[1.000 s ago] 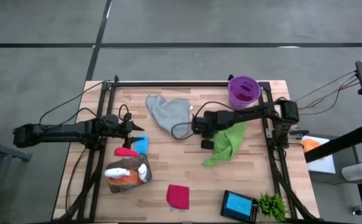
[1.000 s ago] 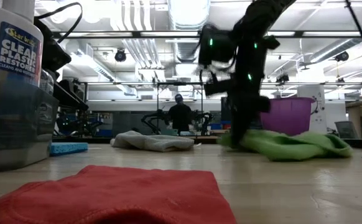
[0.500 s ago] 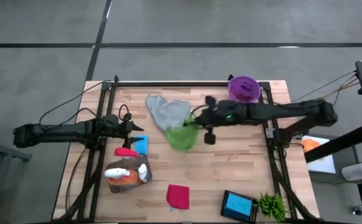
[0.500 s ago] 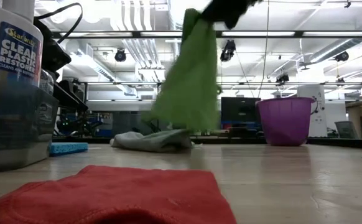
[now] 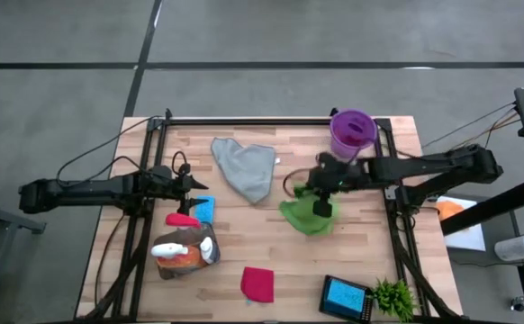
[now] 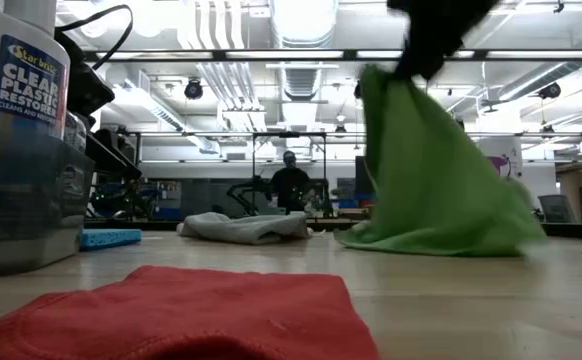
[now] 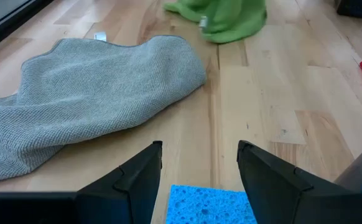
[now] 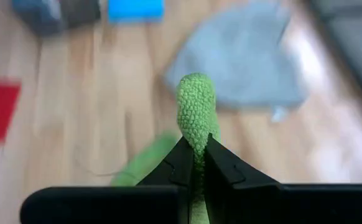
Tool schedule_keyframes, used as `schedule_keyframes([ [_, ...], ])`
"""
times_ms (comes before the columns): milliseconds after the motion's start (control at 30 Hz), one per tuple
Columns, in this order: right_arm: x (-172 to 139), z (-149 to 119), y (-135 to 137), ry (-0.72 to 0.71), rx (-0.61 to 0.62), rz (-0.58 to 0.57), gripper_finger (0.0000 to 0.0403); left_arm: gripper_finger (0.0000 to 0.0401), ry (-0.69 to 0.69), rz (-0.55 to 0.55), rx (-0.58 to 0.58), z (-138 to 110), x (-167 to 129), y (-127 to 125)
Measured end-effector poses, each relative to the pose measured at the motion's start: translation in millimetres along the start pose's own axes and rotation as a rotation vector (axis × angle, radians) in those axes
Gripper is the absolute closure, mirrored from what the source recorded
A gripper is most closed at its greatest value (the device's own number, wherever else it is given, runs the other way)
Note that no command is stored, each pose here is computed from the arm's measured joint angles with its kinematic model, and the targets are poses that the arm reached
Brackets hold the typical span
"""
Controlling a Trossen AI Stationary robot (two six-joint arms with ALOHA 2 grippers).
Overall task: Pick & Place Kitchen Items
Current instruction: Put the green microfiber towel into the purple bucket
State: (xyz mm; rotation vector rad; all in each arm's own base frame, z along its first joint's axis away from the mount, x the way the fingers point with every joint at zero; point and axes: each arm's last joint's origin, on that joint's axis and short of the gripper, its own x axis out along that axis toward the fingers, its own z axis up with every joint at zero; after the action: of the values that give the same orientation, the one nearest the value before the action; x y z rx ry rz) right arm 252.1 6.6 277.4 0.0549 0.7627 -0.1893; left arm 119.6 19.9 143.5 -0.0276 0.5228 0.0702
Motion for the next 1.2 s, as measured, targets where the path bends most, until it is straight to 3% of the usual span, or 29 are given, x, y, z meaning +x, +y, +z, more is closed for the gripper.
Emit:
schedule_keyframes([
  [333,70.9,-76.6,5.6,0.417,0.044,0.057,0.0385,0.0187,0.000,0.001,0.000,0.0,0.0,0.1],
  [533,100.2,-95.5,9.7,0.568,0.046,0.071,0.0385,0.0187,-0.001,0.001,0.000,0.0,0.0,0.1],
  [767,113.3,-89.5,13.5,0.609,0.049,0.080,0.0379,0.0187,0.000,0.001,0.000,0.0,0.0,0.1],
  [900,109.7,-79.7,14.7,0.584,0.046,0.067,0.0326,0.0187,0.000,0.001,0.000,-0.1,0.0,0.1],
  [1067,98.1,-62.6,16.7,0.522,0.039,0.084,0.0225,0.0187,0.000,0.000,0.000,0.0,0.0,0.0],
  [1200,86.9,-53.0,19.6,0.566,0.022,0.093,0.0154,0.0187,-0.001,0.000,0.000,0.1,0.0,0.0],
])
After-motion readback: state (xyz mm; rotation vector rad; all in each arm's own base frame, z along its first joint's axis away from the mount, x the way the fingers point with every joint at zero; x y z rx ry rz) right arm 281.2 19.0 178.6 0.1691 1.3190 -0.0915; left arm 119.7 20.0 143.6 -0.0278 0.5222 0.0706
